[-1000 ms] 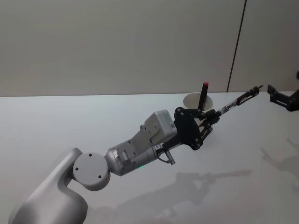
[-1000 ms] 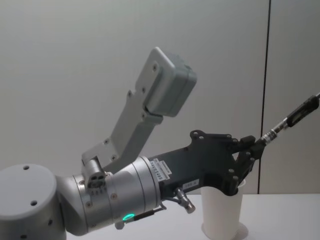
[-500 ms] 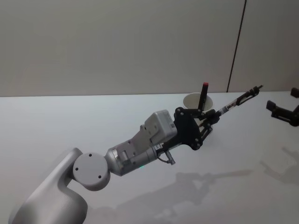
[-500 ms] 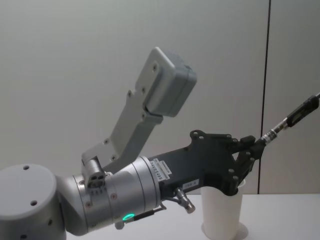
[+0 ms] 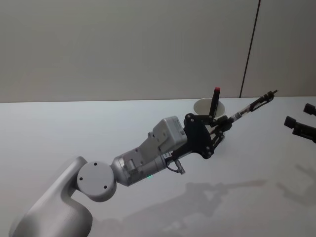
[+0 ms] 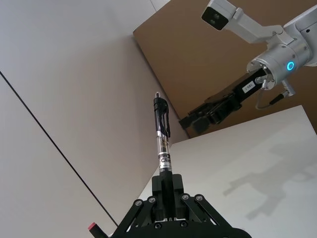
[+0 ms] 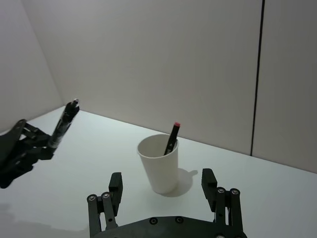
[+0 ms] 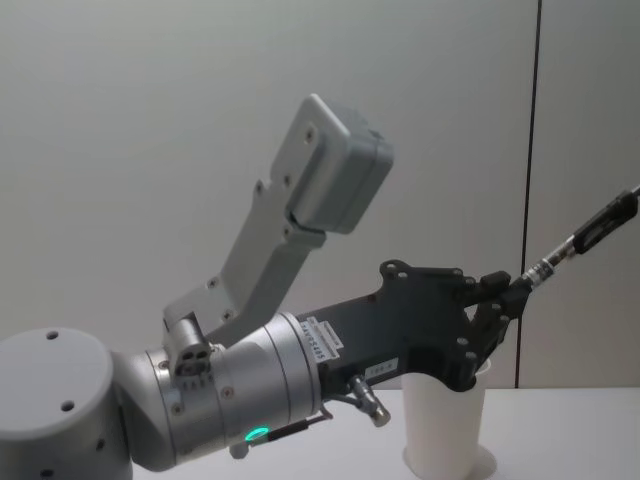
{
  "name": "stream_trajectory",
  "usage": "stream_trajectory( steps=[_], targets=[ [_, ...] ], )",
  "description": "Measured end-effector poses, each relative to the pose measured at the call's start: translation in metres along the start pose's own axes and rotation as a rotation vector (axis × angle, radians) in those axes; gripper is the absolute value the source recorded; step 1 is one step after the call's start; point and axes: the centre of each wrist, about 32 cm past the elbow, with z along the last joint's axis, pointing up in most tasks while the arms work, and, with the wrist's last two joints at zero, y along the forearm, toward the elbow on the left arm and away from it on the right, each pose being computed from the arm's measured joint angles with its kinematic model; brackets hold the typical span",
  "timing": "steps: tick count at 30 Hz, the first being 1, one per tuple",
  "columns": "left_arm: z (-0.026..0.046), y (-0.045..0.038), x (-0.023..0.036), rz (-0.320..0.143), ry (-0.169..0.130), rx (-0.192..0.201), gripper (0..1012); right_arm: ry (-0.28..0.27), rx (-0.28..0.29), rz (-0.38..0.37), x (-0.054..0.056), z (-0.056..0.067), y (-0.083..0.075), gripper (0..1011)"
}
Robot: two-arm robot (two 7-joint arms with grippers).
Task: Place the pen into the pen holder.
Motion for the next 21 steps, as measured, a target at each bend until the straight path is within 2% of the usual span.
stream_trajectory(
  steps=[12,21],
  targets=[
    [0.0000,0.0000,0.0000,0.000,0.000,0.000,129,0.129,0.053,0.130,0.012,-0.009,-0.010,1001],
    [0.0000,0.0000,0.0000,0.000,0.000,0.000,129,0.222,0.084,0.200,0.016,-0.016,-0.010,1001]
  ],
)
